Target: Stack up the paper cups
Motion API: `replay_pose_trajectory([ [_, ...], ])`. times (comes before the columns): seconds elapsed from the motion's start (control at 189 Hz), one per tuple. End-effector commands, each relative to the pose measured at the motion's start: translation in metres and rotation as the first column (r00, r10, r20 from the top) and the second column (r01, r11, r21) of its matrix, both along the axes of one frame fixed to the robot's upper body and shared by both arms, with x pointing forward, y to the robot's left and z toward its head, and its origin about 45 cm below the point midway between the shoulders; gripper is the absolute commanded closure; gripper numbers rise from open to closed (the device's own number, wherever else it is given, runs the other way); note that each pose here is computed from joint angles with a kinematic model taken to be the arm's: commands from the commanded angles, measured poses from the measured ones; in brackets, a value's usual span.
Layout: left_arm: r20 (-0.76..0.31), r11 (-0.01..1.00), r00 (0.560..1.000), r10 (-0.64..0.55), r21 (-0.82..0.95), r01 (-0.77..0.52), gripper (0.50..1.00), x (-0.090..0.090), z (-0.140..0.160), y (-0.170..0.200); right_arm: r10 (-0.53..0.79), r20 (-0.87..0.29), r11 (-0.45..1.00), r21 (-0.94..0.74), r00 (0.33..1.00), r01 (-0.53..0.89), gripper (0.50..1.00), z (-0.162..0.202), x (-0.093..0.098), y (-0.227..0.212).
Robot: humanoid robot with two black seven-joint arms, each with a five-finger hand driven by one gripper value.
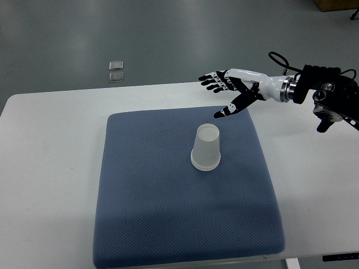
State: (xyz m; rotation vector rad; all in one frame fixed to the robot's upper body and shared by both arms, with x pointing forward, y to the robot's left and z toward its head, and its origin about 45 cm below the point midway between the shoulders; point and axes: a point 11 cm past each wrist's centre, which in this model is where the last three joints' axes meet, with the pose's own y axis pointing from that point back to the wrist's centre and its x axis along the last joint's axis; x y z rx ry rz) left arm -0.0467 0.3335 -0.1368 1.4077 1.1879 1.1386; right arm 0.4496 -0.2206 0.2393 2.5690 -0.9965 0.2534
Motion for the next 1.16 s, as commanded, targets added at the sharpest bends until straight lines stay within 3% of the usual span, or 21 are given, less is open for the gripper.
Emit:
replay_pose_trajectory([
  [0.0, 0.000, 1.000, 1.000, 0.000, 0.000, 0.000, 0.500, 0.000, 0.000, 0.000, -0.122, -0.080, 0.979, 0.154, 0.989, 0.133, 0.585, -0.012, 0.006, -0.011],
  [0.18, 0.000, 1.000, 1.000, 0.000, 0.000, 0.000, 0.500, 0.000, 0.000, 0.000, -0.253, -0.252, 0.855, 0.394, 0.934, 0.338, 0.583, -0.023, 0.010, -0.022],
  [0.349, 0.000, 1.000, 1.000, 0.000, 0.000, 0.000, 0.500, 0.000, 0.000, 0.000, -0.286, -0.493, 0.716, 0.460, 0.822, 0.525, 0.585, -0.046, 0.011, -0.028],
  [0.487, 0.000, 1.000, 1.000, 0.000, 0.000, 0.000, 0.500, 0.000, 0.000, 0.000, -0.270, -0.609, 0.637, 0.468, 0.745, 0.613, 0.585, -0.061, 0.008, -0.030],
  [0.736, 0.000, 1.000, 1.000, 0.000, 0.000, 0.000, 0.500, 0.000, 0.000, 0.000, -0.261, -0.661, 0.579, 0.477, 0.704, 0.662, 0.585, -0.066, 0.008, -0.034],
  [1.159, 0.000, 1.000, 1.000, 0.000, 0.000, 0.000, 0.500, 0.000, 0.000, 0.000, -0.276, -0.656, 0.573, 0.474, 0.703, 0.668, 0.581, -0.072, 0.005, -0.043],
])
